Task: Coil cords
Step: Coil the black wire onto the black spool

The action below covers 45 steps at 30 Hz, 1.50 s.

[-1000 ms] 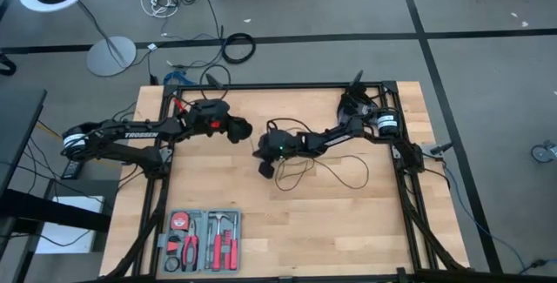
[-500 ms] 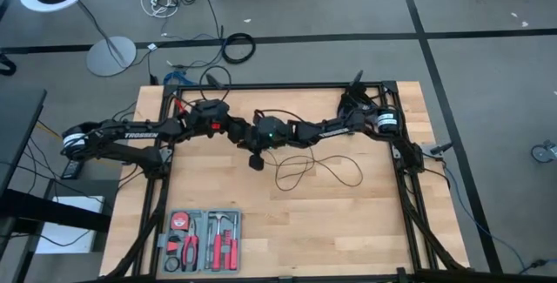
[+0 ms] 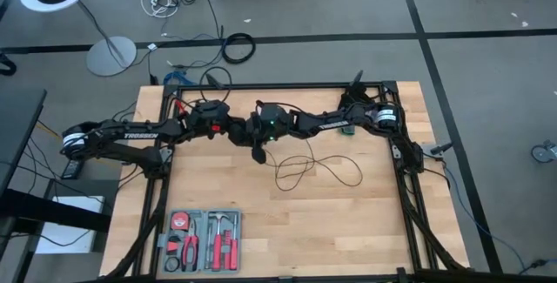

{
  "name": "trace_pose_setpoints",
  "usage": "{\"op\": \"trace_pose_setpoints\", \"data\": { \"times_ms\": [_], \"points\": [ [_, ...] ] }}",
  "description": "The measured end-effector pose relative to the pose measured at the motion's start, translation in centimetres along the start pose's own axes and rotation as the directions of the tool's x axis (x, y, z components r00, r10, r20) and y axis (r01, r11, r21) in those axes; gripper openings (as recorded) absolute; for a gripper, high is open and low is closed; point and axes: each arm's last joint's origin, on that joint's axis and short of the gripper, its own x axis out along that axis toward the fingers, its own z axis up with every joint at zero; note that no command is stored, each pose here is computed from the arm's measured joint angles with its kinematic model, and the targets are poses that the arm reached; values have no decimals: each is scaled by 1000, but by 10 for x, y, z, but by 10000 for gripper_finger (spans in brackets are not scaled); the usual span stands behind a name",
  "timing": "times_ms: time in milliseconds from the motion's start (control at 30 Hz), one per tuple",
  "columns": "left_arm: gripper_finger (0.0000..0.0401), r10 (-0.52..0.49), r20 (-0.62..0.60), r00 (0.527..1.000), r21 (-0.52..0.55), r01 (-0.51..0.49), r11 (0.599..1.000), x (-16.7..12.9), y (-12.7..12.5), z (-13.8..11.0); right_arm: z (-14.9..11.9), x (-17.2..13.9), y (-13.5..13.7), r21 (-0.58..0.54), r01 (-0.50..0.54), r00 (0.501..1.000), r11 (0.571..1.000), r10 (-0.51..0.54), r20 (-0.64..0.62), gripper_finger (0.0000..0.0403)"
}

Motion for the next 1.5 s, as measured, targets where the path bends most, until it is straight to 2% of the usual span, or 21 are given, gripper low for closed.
{"op": "trace_pose_setpoints", "data": {
  "times_ms": [200,333,467,900,1100,1333,1500],
  "points": [
    [0,10,81,997,-6,-9,1000,0,-2,7,-1,2,7,-17,-18,1000,1000,18,-6,0],
    [0,16,91,996,-6,-15,1000,0,-2,7,3,2,6,-57,-17,999,998,19,30,0],
    [0,10,49,999,0,-10,1000,0,-1,4,5,0,0,-82,-8,999,997,12,48,0],
    [0,21,-88,996,33,-19,999,0,3,-8,5,-7,-19,-60,9,999,998,-6,40,0],
    [0,25,-105,994,34,-21,999,0,4,-9,6,-8,-21,-62,13,999,998,-10,53,0],
    [0,-58,-122,991,31,63,998,0,1,-9,8,-5,-13,-90,4,997,996,3,73,0],
    [0,-58,-166,984,29,64,998,-1,2,-13,8,-6,-15,-97,61,996,993,-54,74,0]
  ]
}}
